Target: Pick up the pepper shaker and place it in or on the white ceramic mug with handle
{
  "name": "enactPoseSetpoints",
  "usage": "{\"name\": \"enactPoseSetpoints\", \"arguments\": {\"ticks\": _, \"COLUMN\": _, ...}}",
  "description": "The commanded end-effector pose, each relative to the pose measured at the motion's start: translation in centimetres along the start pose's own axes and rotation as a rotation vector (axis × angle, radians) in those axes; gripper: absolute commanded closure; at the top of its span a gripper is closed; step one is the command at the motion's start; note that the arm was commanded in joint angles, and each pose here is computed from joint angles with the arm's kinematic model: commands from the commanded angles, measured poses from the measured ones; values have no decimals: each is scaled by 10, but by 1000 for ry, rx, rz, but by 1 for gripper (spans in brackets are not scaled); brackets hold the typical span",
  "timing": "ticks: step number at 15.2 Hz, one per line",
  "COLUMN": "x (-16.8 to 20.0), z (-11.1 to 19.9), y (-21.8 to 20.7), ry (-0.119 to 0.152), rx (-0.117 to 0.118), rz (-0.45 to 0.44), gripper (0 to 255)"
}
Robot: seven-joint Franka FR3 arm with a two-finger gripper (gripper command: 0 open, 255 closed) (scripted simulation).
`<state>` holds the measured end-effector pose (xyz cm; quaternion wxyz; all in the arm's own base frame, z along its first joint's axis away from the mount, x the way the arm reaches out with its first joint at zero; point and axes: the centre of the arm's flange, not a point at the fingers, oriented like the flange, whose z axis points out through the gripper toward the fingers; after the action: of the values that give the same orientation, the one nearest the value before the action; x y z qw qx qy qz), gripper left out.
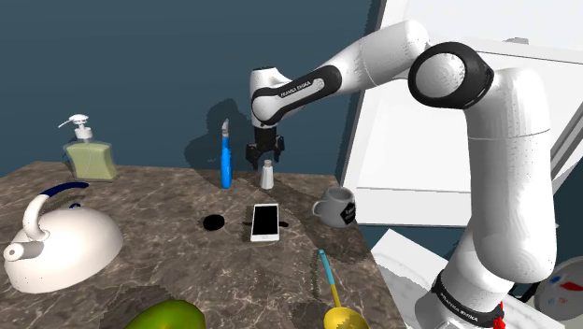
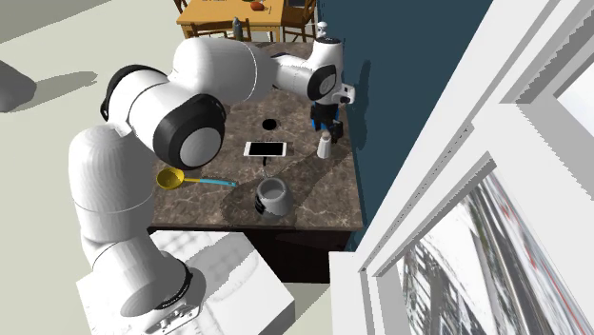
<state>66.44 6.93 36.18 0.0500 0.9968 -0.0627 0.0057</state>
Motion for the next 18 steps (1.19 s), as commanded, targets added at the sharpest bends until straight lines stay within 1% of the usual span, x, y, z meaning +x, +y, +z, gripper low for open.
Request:
{"name": "enactPoseSetpoints", "arguments": {"ticks": 1, "x": 0, "z": 10, "y": 1, "ry": 0, "rx": 0, "rz": 0, "gripper": 0}}
{"name": "enactPoseSetpoints", "arguments": {"ticks": 10, "x": 0, "z": 13, "y": 1, "ry": 0, "rx": 0, "rz": 0, "gripper": 0}}
{"name": "enactPoseSetpoints", "arguments": {"ticks": 11, "x": 0, "z": 13, "y": 1, "ry": 0, "rx": 0, "rz": 0, "gripper": 255}}
{"name": "enactPoseSetpoints", "arguments": {"ticks": 18, "x": 0, "z": 13, "y": 1, "ry": 0, "rx": 0, "rz": 0, "gripper": 255}}
